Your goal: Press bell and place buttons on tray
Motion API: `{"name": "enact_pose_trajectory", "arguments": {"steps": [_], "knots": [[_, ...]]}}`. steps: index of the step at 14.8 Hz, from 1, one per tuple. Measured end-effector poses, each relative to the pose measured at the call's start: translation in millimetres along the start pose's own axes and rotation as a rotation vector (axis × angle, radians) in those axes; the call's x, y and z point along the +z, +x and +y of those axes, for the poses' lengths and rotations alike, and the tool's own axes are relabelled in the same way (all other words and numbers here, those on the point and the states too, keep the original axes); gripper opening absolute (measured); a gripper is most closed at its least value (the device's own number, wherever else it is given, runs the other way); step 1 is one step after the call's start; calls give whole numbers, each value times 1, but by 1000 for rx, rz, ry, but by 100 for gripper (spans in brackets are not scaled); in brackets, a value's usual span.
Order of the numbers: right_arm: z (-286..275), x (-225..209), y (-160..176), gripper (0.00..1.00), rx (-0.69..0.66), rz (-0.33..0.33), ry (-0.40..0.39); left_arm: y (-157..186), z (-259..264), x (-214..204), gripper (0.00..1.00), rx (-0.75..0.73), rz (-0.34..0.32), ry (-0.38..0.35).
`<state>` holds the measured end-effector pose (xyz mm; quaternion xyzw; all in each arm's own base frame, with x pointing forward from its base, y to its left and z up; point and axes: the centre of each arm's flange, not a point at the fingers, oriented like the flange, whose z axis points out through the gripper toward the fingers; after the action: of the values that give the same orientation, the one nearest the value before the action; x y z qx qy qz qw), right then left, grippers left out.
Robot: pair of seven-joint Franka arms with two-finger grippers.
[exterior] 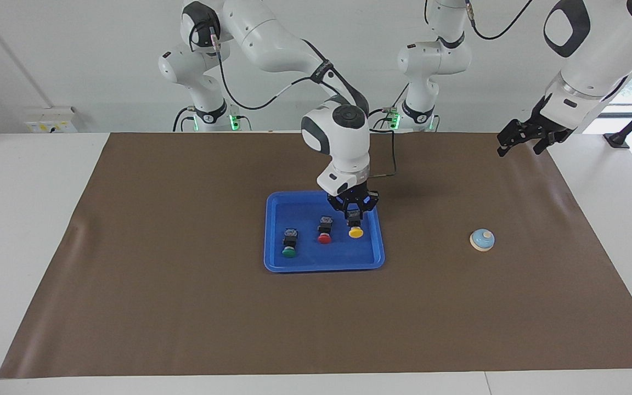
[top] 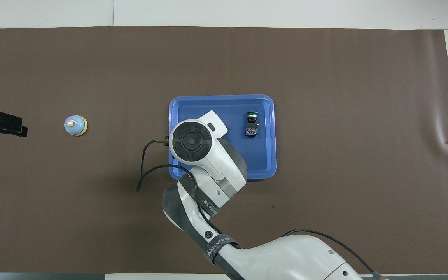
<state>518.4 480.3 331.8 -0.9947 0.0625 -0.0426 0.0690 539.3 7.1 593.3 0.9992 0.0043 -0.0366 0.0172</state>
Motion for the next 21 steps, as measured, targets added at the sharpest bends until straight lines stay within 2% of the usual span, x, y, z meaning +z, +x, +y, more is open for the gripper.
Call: {"name": "enact_pose_trajectory", "arguments": {"steps": [4, 6, 9, 11, 13, 15, 16, 18, 21], "knots": [[9, 21, -20, 41, -11, 9, 12, 0, 0, 0, 100, 0, 0, 0], [15, 22, -20, 57, -4, 13, 12, 0, 0, 0, 100, 0, 0, 0], [15, 4, -10, 65, 4, 32, 29, 0, 0, 0, 100, 0, 0, 0], [20, -15, 0, 65, -21, 7, -43, 0, 0, 0, 100, 0, 0, 0], [45, -52, 25, 69, -54, -22, -117, 0, 0, 0, 100, 0, 0, 0], [108, -109, 65, 86, -77, -69, -161, 0, 0, 0, 100, 0, 0, 0], [149, -139, 84, 98, -91, -96, -175, 0, 0, 0, 100, 0, 0, 0], [235, -194, 113, 100, -104, -142, -182, 0, 0, 0, 100, 0, 0, 0], [312, -248, 119, 100, -108, -185, -177, 0, 0, 0, 100, 0, 0, 0]]}}
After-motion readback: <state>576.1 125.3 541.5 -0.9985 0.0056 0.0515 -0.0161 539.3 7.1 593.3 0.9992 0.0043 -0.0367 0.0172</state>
